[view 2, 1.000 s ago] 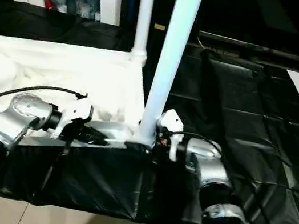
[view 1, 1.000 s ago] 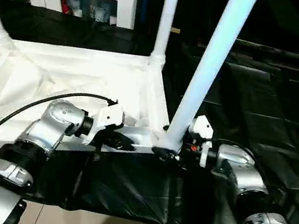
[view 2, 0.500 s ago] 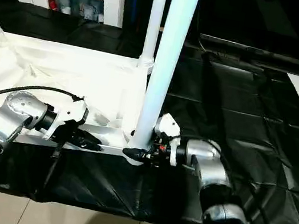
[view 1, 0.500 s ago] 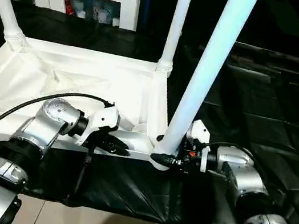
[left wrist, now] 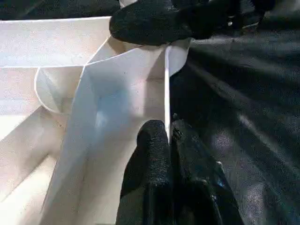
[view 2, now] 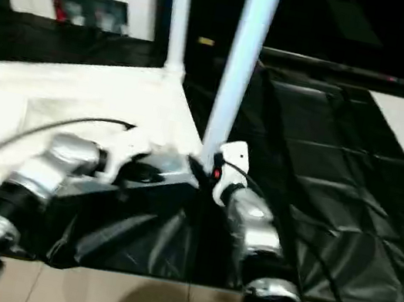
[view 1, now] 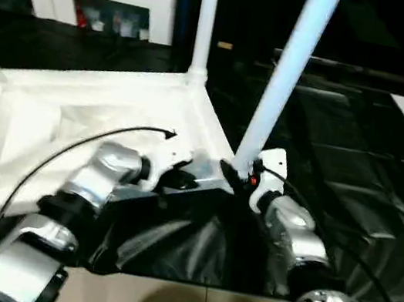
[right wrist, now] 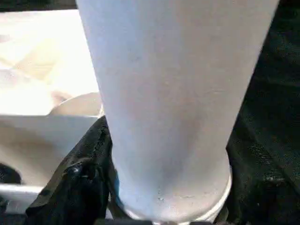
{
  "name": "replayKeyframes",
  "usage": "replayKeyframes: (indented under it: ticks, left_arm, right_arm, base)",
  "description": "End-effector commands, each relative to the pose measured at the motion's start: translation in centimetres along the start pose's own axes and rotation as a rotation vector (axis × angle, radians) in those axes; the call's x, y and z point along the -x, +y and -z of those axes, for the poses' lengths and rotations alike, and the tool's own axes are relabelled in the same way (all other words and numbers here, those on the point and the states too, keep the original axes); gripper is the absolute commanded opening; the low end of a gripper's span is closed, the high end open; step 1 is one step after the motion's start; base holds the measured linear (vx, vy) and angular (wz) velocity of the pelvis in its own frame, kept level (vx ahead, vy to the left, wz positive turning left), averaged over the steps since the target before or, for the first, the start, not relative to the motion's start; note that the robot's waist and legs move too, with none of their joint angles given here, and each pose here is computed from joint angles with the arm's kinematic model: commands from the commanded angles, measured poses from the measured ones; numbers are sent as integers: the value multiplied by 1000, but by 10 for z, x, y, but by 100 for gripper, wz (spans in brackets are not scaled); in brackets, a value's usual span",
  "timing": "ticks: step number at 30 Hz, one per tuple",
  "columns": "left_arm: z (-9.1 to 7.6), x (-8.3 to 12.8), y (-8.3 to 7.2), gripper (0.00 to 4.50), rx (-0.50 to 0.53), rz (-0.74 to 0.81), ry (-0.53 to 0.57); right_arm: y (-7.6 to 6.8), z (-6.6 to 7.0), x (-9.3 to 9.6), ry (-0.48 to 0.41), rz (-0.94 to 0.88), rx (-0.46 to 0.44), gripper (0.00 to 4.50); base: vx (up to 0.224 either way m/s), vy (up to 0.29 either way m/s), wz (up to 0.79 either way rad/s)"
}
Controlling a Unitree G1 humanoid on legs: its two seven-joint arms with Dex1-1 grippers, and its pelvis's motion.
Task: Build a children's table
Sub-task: Rotate leg to tighten
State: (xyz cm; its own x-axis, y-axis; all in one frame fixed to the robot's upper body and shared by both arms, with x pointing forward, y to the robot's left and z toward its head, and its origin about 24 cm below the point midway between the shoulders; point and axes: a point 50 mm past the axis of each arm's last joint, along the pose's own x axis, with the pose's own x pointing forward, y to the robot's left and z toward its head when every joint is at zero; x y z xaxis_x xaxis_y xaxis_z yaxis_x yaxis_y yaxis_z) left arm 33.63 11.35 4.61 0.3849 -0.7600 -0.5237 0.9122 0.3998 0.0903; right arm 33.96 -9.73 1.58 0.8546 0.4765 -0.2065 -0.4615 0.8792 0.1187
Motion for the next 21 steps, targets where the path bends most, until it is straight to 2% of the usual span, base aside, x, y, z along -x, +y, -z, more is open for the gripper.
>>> replayKeyframes:
  ticks: [1, 3, 4, 6, 9, 10, 14, 17, 21]
  left_arm:
    - [-17, -20, -14, 0, -29, 28, -54]
    - [-14, -18, -15, 0, -45, 38, -43]
    - [-10, -14, -14, 0, -66, 52, -36]
    - [-9, -14, -14, 0, -69, 53, -34]
    - [-5, -8, -13, 0, -84, 67, -29]
    - [-2, -4, -12, 0, -82, 86, -24]
    - [3, 9, -11, 0, -106, 179, -18]
    - [5, 17, -9, 0, -117, 231, -6]
    - [8, 27, -7, 0, -125, 289, 5]
  right_arm:
    - [44, 4, -12, 11, -169, 6, 326]
    - [41, 1, -10, -17, -204, 7, 340]
    - [33, 1, -6, -13, -230, 25, 346]
    - [31, 2, -5, -8, -229, 31, 370]
    - [20, 2, 0, 4, -246, 34, 385]
    - [14, 1, 3, 14, -276, 56, 410]
    - [-6, -3, 14, 52, -362, 145, 415]
    - [-12, -4, 20, 91, -464, 210, 415]
    - [-15, -7, 26, 128, -590, 252, 415]
  base:
    - [0, 0, 0]
    - [0, 0, 0]
    - [0, 0, 0]
    - [0, 0, 0]
    - [0, 0, 0]
    - [0, 0, 0]
    - [0, 0, 0]
    - [0, 0, 0]
    - [44, -16, 5]
